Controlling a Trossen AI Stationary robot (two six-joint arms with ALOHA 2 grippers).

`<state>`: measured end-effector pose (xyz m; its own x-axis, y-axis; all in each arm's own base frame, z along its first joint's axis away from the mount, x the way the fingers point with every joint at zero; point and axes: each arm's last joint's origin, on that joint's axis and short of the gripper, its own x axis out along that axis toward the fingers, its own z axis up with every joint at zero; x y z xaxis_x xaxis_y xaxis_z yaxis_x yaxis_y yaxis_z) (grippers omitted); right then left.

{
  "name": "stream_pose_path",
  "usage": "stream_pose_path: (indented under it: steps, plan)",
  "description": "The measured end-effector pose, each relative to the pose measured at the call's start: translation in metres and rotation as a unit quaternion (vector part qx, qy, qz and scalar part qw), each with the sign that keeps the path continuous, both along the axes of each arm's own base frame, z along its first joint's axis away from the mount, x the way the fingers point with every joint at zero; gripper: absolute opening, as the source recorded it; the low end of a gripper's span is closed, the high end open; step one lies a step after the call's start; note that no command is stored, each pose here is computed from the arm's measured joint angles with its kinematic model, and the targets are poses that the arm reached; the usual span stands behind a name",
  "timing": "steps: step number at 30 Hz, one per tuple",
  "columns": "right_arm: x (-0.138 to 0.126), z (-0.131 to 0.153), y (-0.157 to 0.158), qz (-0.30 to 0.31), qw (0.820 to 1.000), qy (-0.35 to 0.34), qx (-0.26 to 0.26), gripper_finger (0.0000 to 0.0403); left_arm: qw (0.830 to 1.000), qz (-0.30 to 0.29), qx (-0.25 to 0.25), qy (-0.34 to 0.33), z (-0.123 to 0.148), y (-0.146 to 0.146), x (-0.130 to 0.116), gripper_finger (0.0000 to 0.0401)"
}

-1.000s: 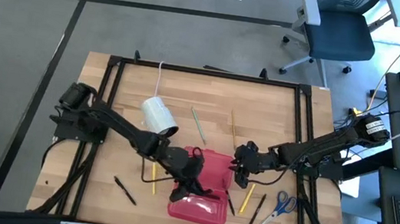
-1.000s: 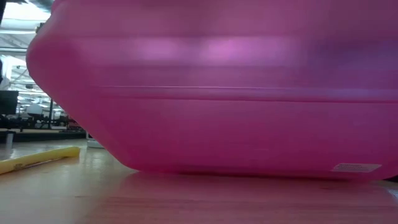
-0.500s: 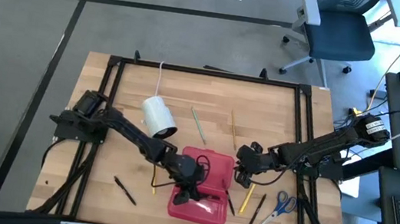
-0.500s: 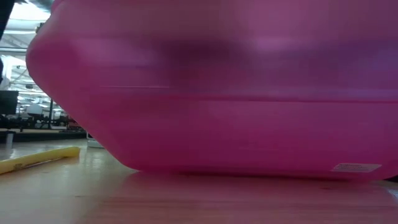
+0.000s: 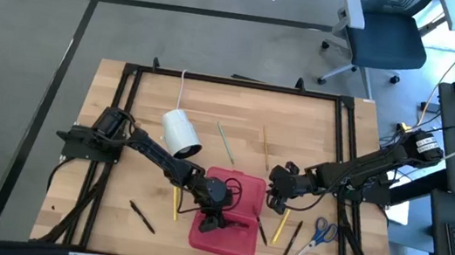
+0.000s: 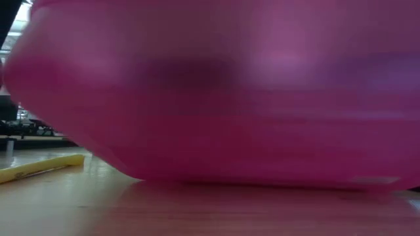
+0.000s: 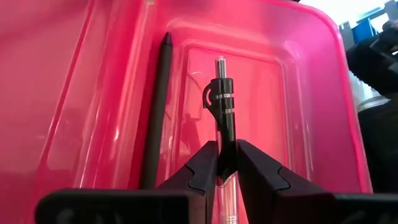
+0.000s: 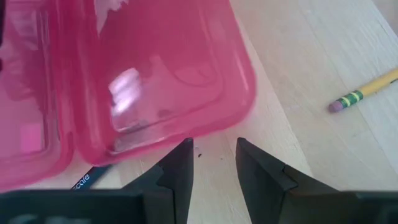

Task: Pick & place school supplies into a supply box
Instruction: Put the transparent pen into the pink supply box, then put the blue scissors into the pink supply box

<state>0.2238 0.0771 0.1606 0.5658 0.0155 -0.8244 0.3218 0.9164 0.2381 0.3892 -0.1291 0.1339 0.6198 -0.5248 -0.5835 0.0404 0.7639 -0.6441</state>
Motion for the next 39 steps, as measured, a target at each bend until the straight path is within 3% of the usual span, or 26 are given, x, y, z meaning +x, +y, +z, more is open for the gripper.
stream_pose_path:
  steps: [16,24,32,39]
  plan:
    - [-0.001,0.000,0.000,0.000,1.000,0.005,-0.001,0.0123,1.000,-0.002,-0.002,-0.009,0.000,-0.001,0.001,0.0074]
    - [-0.001,-0.001,0.001,0.012,1.000,0.012,0.022,0.0123,0.994,-0.069,-0.071,-0.044,0.012,0.005,0.006,0.0093]
    - [-0.002,-0.001,0.001,-0.001,0.999,0.016,0.030,0.0123,0.987,-0.093,-0.099,-0.088,0.048,0.021,0.005,0.0091]
    - [-0.006,0.006,0.000,-0.024,0.998,0.015,0.065,0.0123,0.981,-0.107,-0.052,-0.151,0.099,0.031,-0.014,0.0082]
